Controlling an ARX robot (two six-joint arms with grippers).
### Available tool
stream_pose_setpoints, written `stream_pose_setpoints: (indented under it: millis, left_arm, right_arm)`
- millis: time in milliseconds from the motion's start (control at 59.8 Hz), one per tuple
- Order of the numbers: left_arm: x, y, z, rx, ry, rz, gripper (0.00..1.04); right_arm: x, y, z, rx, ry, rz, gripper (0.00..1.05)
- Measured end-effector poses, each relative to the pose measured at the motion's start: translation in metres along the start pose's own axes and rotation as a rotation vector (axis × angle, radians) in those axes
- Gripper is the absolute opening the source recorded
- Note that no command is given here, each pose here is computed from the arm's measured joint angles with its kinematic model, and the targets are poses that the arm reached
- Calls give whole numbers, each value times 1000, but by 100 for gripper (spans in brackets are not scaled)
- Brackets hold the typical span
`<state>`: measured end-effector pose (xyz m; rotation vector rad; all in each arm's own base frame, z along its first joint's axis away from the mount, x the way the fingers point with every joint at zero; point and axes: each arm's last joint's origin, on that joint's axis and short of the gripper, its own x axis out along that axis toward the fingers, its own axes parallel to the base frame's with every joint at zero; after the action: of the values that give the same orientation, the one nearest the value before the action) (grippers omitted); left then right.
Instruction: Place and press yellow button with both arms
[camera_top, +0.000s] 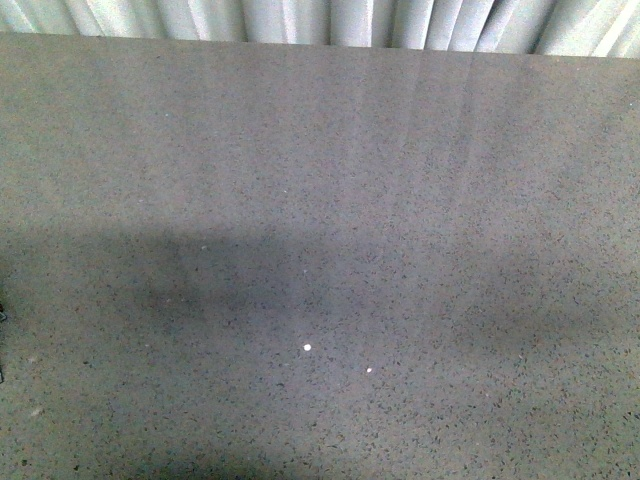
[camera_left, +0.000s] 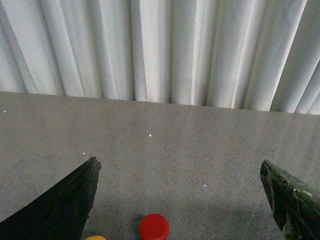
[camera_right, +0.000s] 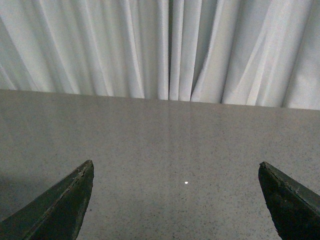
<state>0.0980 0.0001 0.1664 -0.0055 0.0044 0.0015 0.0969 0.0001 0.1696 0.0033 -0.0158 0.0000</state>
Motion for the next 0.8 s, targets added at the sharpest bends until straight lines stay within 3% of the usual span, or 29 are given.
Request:
stream_pose_setpoints:
  millis: [703, 803]
  left_arm:
    - [0, 0, 0, 0, 0, 0, 96]
    - [2, 3, -1, -64, 219, -192, 96]
  right_arm:
    - [0, 0, 0, 0, 0, 0, 96]
    - [0, 0, 0, 0, 0, 0, 96]
